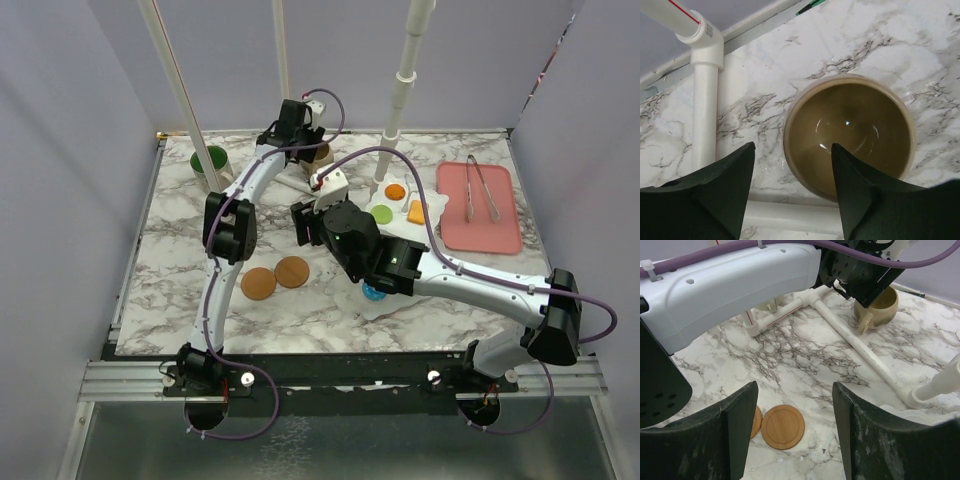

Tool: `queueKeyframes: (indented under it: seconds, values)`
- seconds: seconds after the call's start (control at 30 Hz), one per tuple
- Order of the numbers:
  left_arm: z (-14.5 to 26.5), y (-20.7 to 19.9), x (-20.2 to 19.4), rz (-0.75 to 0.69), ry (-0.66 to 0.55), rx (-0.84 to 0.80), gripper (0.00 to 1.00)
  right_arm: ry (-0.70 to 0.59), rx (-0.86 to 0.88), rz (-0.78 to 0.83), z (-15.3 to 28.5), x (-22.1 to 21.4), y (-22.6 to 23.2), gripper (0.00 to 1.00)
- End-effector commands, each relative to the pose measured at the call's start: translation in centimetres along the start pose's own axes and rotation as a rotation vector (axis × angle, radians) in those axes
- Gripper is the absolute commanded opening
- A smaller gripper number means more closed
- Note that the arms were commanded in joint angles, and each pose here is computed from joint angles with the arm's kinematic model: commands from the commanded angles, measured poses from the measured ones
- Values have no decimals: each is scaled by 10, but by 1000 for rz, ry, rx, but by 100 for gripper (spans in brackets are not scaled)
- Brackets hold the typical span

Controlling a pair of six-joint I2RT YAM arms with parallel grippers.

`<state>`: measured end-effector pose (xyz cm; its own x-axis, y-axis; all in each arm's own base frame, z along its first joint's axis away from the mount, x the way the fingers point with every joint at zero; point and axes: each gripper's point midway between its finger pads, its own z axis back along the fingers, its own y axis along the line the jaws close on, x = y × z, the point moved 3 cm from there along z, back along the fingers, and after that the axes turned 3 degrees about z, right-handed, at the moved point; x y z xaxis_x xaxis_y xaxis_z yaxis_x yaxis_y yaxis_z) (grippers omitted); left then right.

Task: Serve the afternoon tea
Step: Pick up the cup at the center of the board.

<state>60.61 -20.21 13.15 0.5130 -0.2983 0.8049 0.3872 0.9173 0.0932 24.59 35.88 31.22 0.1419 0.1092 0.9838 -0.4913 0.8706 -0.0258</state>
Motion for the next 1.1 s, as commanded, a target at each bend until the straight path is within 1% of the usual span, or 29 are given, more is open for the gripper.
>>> queueKeyframes:
  seconds: [0.0,0.07,0.23,0.47,0.6,0.63,0.77,0.87,1.07]
  values:
    - [-12,7,2,23,-25,36,58,10,-8,-37,-7,-11,7,65]
    - [-17,8,0,28,-26,42,51,15,-9,-45,-8,-14,8,65]
    - [-24,6,1,58,-44,49,37,30,-29,-52,-8,-22,6,64]
    - [-23,10,10,128,-85,99,11,54,-72,-35,-13,-35,-1,63]
    - [-15,13,16,182,-102,144,2,69,-118,-35,-16,-40,-8,63]
    - [-13,14,18,206,-106,158,0,78,-130,-33,-18,-42,-10,63]
    - [0,19,25,285,-122,210,0,94,-168,-28,-24,-47,-13,64]
    - [17,20,36,347,-145,222,0,101,-194,-13,-32,-51,-17,65]
    - [69,25,73,408,-220,249,0,91,-190,-28,-50,-48,-29,66]
